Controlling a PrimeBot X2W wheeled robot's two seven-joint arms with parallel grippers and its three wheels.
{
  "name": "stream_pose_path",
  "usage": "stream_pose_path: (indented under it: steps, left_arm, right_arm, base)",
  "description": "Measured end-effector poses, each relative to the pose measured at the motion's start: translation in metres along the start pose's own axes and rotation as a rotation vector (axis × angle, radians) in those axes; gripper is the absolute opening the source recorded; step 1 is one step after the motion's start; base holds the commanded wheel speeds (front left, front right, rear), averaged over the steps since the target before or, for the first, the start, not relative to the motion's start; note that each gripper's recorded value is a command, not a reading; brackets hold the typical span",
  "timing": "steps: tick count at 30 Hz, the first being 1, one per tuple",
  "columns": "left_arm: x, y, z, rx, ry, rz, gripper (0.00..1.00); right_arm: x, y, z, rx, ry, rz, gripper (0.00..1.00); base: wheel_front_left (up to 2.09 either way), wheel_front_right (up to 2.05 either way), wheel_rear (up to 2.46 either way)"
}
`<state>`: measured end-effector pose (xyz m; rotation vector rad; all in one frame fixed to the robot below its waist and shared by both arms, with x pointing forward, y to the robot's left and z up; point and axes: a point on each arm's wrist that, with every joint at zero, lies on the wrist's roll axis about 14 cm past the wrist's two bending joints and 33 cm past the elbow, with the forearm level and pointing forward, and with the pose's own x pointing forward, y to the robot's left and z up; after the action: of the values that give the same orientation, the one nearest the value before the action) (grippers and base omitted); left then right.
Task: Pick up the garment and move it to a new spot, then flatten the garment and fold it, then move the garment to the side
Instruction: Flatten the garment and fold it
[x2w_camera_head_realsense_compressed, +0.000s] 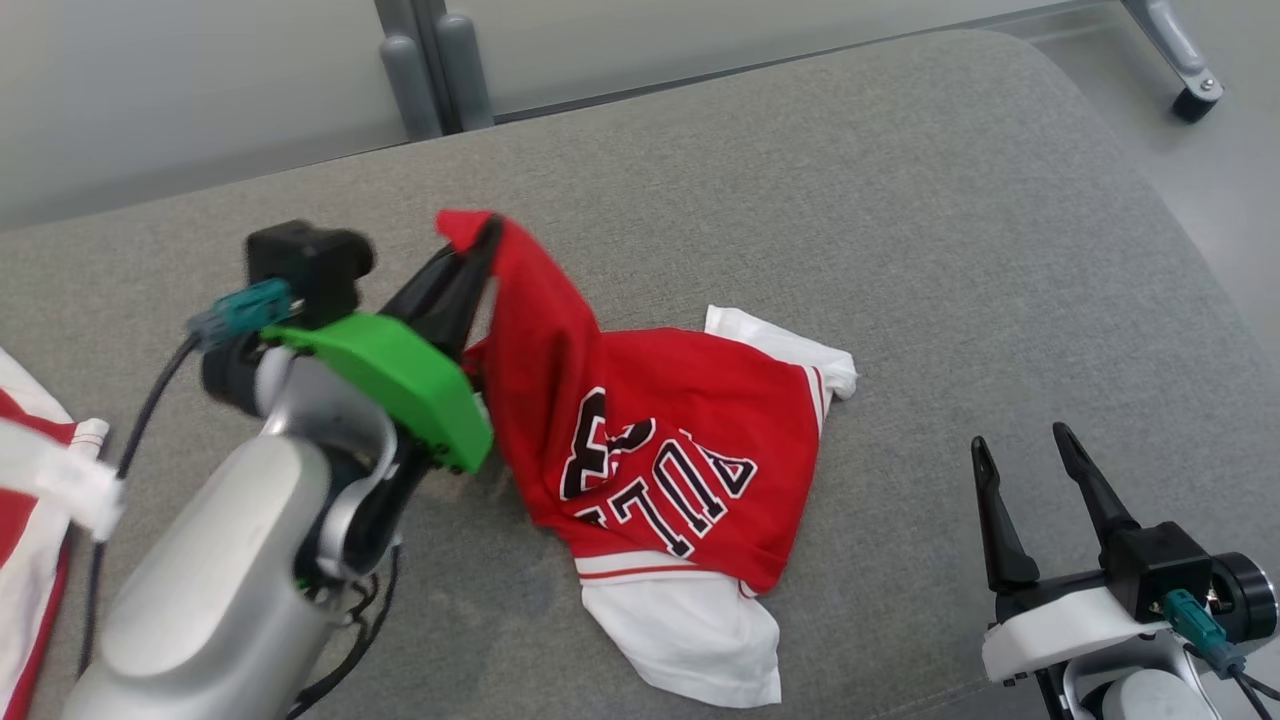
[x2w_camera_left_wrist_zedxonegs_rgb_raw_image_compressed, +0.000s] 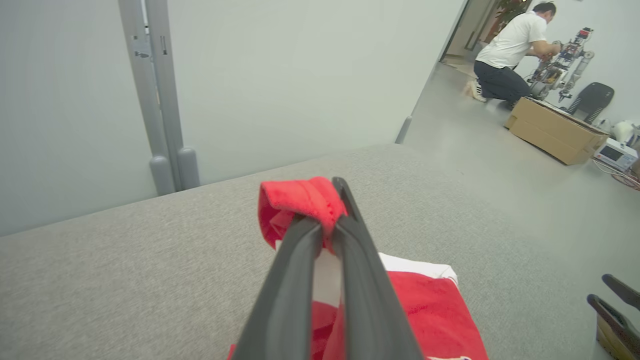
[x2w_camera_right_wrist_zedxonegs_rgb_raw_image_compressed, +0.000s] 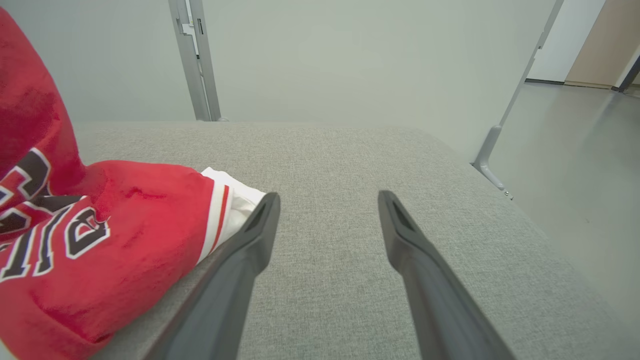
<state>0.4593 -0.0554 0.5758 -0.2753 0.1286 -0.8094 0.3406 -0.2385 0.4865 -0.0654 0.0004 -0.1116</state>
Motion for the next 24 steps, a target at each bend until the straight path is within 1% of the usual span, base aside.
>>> stream_pose_path:
  steps: [3, 7, 10, 11, 14, 15, 19, 24]
  left_arm:
    - [-0.037, 0.047, -0.005, -0.012, 0.019, 0.159, 0.0]
    - [-0.098, 0.109, -0.023, -0.004, 0.059, 0.4, 0.0]
    - [-0.142, 0.136, -0.049, -0.061, 0.099, 0.541, 0.0]
    - [-0.156, 0.142, -0.057, -0.088, 0.107, 0.579, 0.0]
    - [-0.189, 0.154, -0.079, -0.124, 0.119, 0.673, 0.0]
    - [-0.206, 0.16, -0.091, -0.144, 0.111, 0.729, 0.0]
    - [-0.222, 0.161, -0.119, -0.21, 0.099, 0.79, 0.0]
    - [-0.235, 0.165, -0.14, -0.222, 0.087, 0.842, 0.0]
  right_arm:
    - [0.002, 0.006, 0.002, 0.004, -0.008, 0.021, 1.0]
    - [0.006, 0.022, 0.002, 0.008, -0.013, 0.067, 1.0]
    - [0.01, 0.032, 0.004, 0.006, -0.02, 0.101, 1.0]
    - [0.012, 0.035, 0.005, 0.003, -0.024, 0.109, 1.0]
    - [0.018, 0.042, 0.009, -0.002, -0.037, 0.131, 1.0]
    - [0.021, 0.046, 0.009, -0.005, -0.037, 0.143, 1.0]
    - [0.027, 0.052, 0.007, -0.004, -0.036, 0.16, 1.0]
    - [0.029, 0.058, 0.006, -0.005, -0.032, 0.18, 1.0]
  base:
    - [0.0, 0.0, 0.0]
    - [0.0, 0.0, 0.0]
    - [0.0, 0.0, 0.0]
    - [0.0, 0.0, 0.0]
    - [0.0, 0.0, 0.0]
    - [0.0, 0.0, 0.0]
    - [0.0, 0.0, 0.0]
    - [0.0, 0.0, 0.0]
